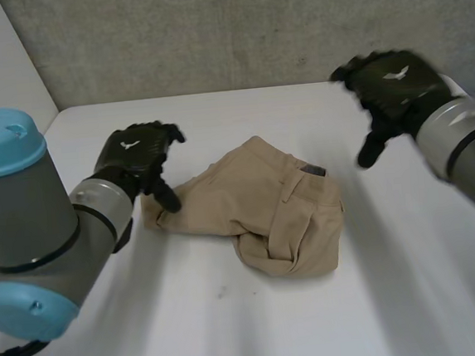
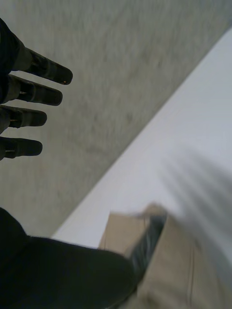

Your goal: Fold the shorts.

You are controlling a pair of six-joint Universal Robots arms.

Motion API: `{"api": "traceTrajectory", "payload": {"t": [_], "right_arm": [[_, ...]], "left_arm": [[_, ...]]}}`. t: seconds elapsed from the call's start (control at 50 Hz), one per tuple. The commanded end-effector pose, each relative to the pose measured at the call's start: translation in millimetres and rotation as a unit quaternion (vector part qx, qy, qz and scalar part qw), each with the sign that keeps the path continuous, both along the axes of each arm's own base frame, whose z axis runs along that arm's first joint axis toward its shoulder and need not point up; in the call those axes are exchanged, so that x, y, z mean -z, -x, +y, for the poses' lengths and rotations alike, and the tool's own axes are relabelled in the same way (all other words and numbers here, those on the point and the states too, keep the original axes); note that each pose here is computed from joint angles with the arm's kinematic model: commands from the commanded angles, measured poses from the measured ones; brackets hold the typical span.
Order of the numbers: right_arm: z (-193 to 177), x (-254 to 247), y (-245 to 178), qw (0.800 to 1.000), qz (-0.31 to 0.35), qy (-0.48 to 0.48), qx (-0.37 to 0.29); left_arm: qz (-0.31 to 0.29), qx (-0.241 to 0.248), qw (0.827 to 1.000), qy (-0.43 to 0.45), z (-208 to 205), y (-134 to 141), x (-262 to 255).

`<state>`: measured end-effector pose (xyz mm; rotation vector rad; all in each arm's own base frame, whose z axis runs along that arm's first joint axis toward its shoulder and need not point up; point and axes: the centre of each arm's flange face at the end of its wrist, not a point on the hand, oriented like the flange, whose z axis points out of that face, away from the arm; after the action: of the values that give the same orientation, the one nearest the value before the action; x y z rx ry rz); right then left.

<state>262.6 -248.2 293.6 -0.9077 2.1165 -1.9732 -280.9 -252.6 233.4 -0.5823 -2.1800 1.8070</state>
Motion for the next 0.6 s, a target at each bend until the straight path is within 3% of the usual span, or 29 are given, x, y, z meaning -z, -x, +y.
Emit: {"api": "traceTrajectory", "payload": {"t": [0.02, 0.26, 0.48, 0.6], "right_arm": [[21, 23, -25, 0.998, 0.025, -0.028, -0.052], [41, 62, -37, 0.973, 0.199, 0.013, -0.120], [33, 83, -44, 0.970, 0.207, 0.014, -0.131], [38, 79, -43, 0.969, 0.198, 0.019, -0.145]], "left_arm": [[-0.023, -0.034, 0.998, -0.044, -36, -11, 40], [-0.041, -0.040, 0.994, -0.089, -63, -7, 84], [-0.034, -0.033, 0.996, -0.079, -74, 7, 92], [-0.017, -0.024, 0.999, -0.045, -66, 13, 60]]}}
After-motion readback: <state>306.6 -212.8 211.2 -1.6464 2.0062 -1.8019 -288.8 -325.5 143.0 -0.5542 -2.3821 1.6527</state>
